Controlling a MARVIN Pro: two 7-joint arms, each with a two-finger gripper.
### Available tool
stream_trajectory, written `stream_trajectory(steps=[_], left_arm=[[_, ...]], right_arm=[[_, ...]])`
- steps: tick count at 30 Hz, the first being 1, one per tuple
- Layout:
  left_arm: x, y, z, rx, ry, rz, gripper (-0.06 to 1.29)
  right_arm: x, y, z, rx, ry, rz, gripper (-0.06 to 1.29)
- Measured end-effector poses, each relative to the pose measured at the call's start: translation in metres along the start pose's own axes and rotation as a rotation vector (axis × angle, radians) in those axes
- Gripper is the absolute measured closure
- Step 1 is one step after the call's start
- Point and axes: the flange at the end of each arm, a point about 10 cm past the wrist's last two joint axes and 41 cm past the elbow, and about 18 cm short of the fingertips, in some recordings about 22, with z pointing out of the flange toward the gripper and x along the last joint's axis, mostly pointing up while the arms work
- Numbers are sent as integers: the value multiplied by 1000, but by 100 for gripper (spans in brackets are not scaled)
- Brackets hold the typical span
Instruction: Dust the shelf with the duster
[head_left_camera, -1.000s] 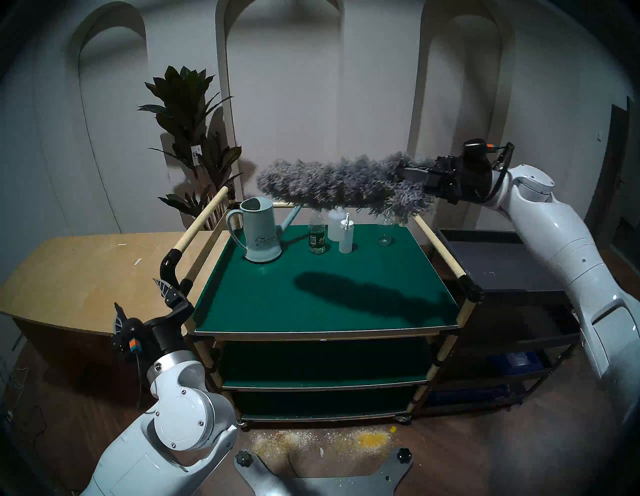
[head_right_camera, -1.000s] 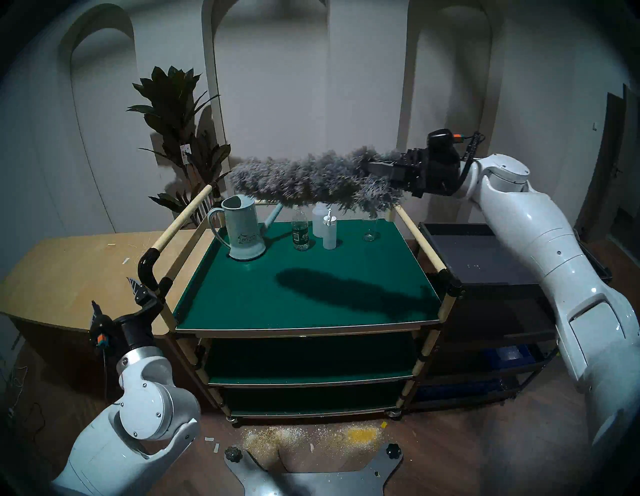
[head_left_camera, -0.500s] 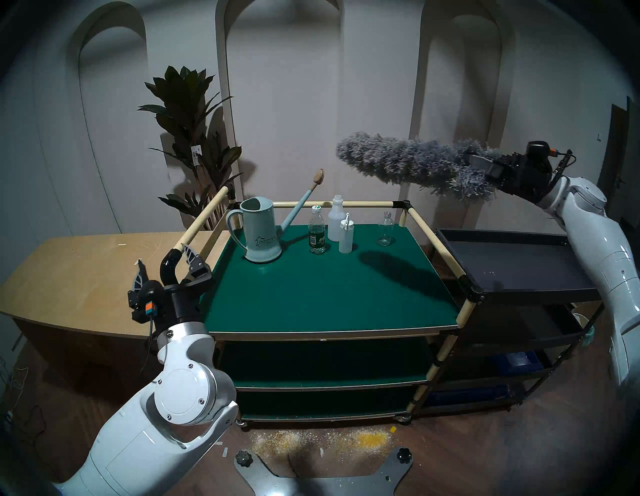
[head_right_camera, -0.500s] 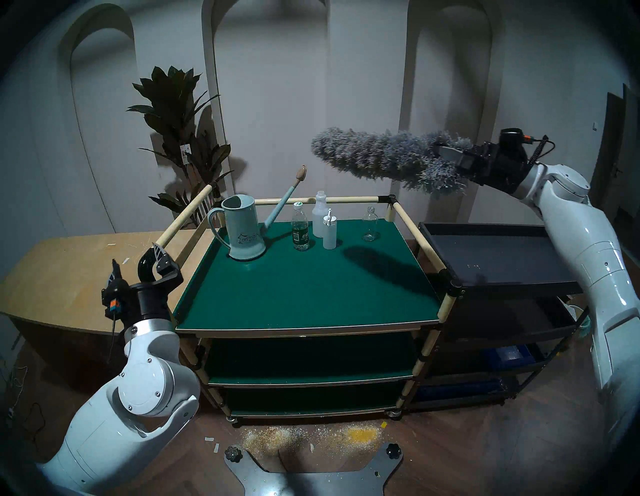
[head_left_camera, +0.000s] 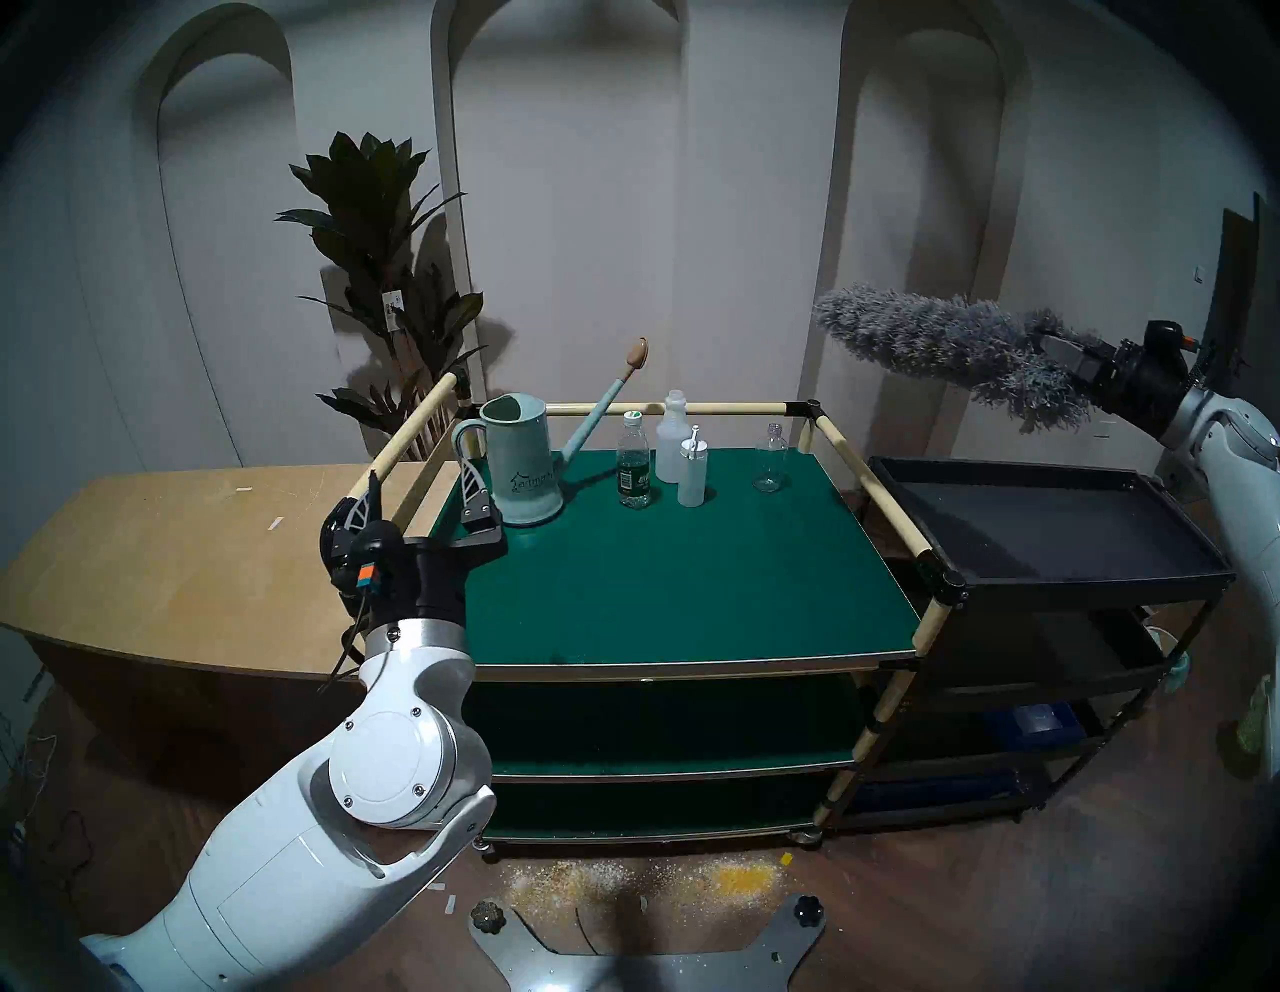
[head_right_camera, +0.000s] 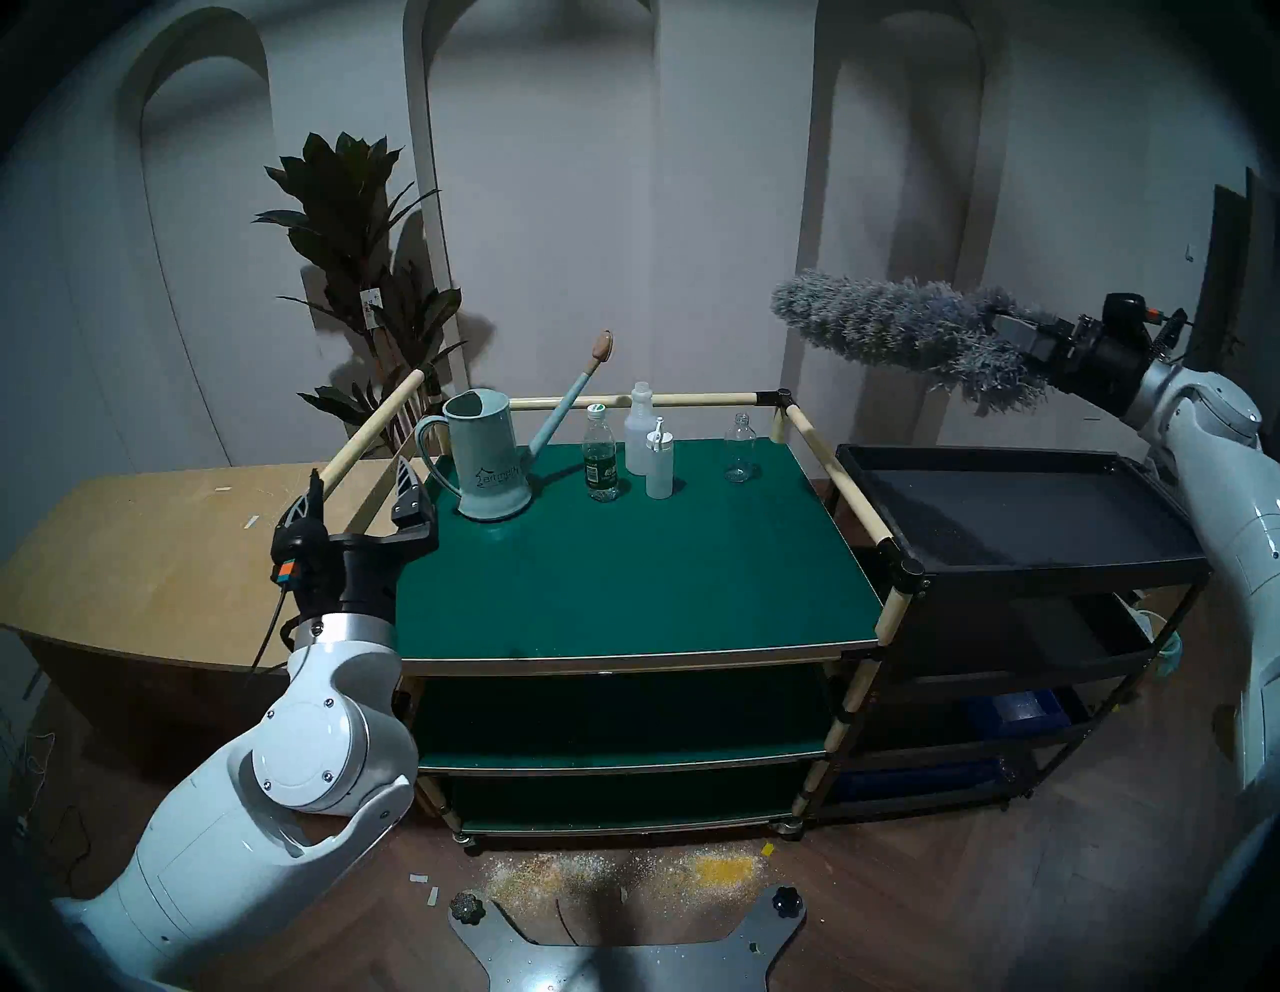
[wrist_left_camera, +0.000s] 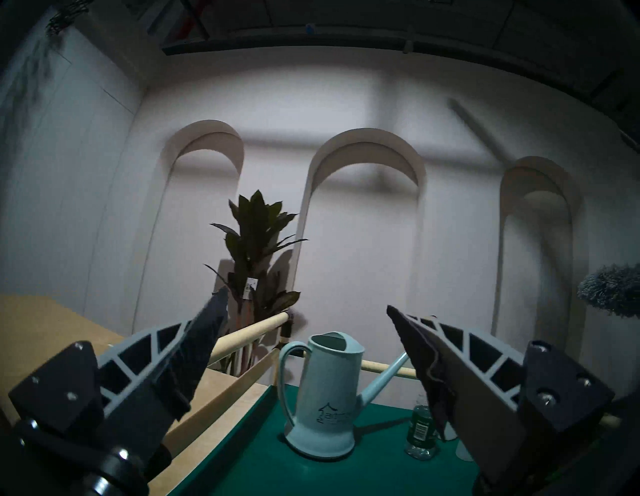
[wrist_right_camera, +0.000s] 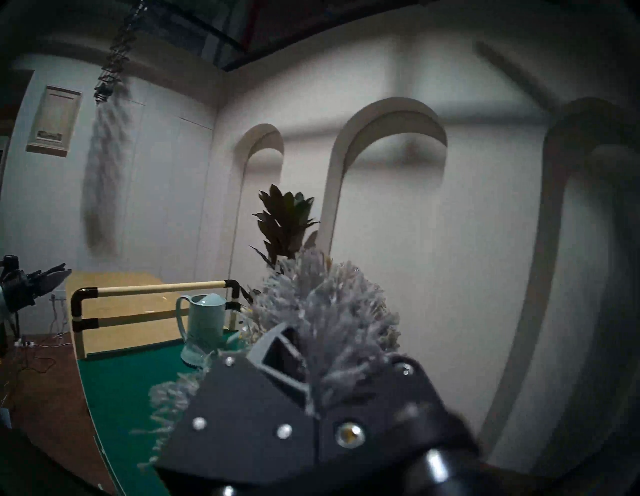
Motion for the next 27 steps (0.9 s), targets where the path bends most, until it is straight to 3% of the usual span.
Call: stream_trajectory(steps=[11,27], left_arm=[[-11,6,19,-140,-23,62,-2],[-30,2,62,-264,-63,140,-2]], right_arm=[[-56,13,-42,-130,-120,85,125],[-105,10,-66,-228,-180,141,125]])
